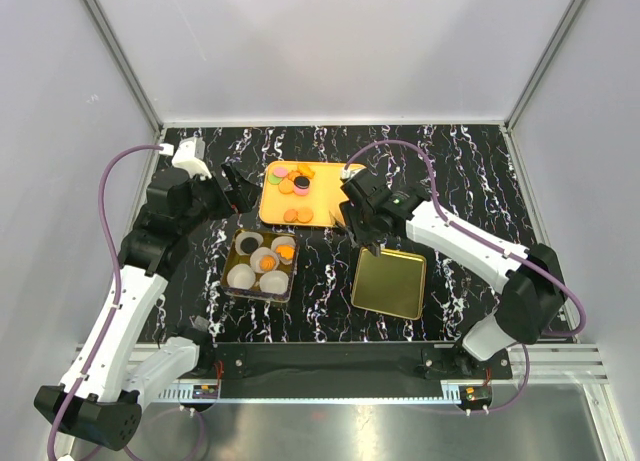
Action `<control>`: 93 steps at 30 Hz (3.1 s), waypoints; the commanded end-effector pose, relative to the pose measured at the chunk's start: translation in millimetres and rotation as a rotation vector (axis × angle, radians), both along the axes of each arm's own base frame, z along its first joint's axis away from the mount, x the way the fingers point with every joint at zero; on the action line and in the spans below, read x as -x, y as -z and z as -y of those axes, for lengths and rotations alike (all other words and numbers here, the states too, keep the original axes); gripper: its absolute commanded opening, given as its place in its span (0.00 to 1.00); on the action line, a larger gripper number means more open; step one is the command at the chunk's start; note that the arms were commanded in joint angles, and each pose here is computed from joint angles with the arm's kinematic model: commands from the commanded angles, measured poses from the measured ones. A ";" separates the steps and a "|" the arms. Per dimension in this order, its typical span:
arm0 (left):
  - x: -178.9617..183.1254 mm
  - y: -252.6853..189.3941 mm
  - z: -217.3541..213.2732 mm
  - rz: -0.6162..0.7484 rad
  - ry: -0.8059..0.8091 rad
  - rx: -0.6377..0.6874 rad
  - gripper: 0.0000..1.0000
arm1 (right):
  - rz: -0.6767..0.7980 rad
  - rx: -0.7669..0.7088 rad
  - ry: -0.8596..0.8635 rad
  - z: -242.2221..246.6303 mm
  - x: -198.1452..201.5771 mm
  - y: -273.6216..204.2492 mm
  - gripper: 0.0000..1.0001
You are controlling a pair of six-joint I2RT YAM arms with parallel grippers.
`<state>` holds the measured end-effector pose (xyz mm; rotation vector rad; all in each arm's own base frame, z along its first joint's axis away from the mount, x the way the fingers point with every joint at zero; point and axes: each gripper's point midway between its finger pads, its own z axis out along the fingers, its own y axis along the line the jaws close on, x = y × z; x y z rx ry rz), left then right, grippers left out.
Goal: Pack the cookies
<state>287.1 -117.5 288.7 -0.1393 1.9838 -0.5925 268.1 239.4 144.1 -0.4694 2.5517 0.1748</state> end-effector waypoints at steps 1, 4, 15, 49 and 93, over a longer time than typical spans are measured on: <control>-2.8 -10.6 2.0 0.047 0.014 0.011 0.99 | 0.011 -0.037 0.015 -3.4 -6.1 -2.3 0.52; -2.5 -10.0 2.5 0.046 0.017 0.011 0.99 | 0.004 -0.036 0.021 -1.4 -5.5 0.6 0.52; -2.6 -9.2 3.1 0.043 0.019 0.013 0.99 | -0.010 -0.042 0.020 -2.9 -6.9 7.2 0.51; -5.6 -7.8 2.4 0.039 0.015 0.012 0.99 | 0.076 -0.102 0.051 -3.8 -45.0 -29.3 0.42; -6.5 -1.7 2.1 0.026 0.018 0.021 0.99 | 0.003 -0.183 -0.443 -200.2 118.7 -43.0 0.41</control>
